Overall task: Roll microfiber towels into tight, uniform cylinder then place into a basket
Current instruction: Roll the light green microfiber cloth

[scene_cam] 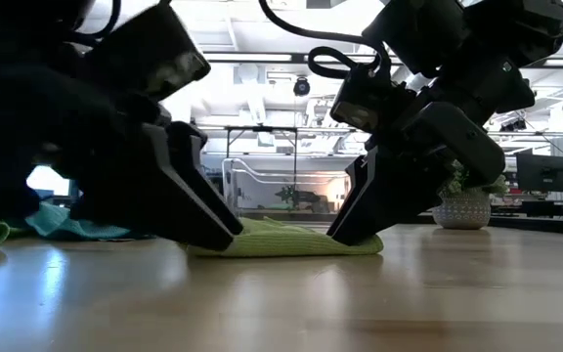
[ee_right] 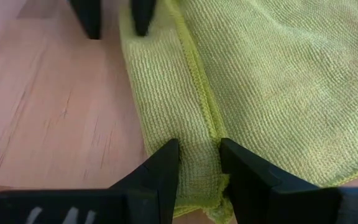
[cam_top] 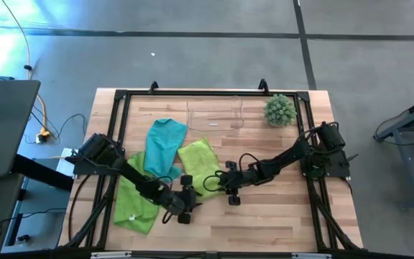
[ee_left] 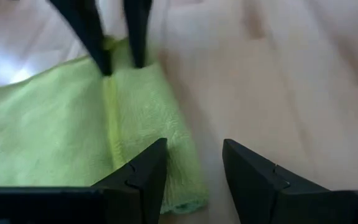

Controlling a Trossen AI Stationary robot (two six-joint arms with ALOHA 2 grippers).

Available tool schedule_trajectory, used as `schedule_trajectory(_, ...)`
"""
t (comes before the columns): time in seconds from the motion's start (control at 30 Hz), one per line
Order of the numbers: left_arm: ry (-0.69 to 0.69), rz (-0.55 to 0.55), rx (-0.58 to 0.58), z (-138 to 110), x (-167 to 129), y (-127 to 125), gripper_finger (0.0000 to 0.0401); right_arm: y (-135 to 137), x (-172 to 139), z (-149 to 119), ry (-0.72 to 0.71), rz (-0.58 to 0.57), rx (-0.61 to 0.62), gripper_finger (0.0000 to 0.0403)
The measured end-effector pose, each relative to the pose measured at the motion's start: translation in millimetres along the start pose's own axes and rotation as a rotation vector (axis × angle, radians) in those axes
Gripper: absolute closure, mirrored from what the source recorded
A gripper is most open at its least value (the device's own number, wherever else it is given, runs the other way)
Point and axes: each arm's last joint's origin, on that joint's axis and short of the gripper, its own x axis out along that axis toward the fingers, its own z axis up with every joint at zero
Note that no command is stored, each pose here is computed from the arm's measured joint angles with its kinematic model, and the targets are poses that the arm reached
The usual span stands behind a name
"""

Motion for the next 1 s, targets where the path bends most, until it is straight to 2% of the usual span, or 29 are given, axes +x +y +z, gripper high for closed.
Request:
schedule_trajectory(0.1, 0.027, 0.045, 0.022, -1.4, -0.6, 1.5, 0.0256, 0.0, -0.1, 0.1, 0.001, 0.0, 0.002, 0.0289)
schedule_trajectory(0.43, 0.014, 0.039, 0.054, 0.4, -2.1, -1.0, 0.0256, -0.1, -0.1, 0.1, 0.002, -0.001, 0.004, 0.0289)
schedule_trajectory(0.83, 0.034, 0.114, 0.13, -0.6, -1.8, 2.1, 0.0256, -0.1, -0.2, 0.2, 0.001, -0.001, 0.004, 0.0289)
schedule_trajectory(1.0, 0.102, 0.075, 0.025, -4.8, 0.1, 6.9, 0.0256, -0.1, -0.2, 0.3, 0.0, -0.002, 0.004, 0.0289)
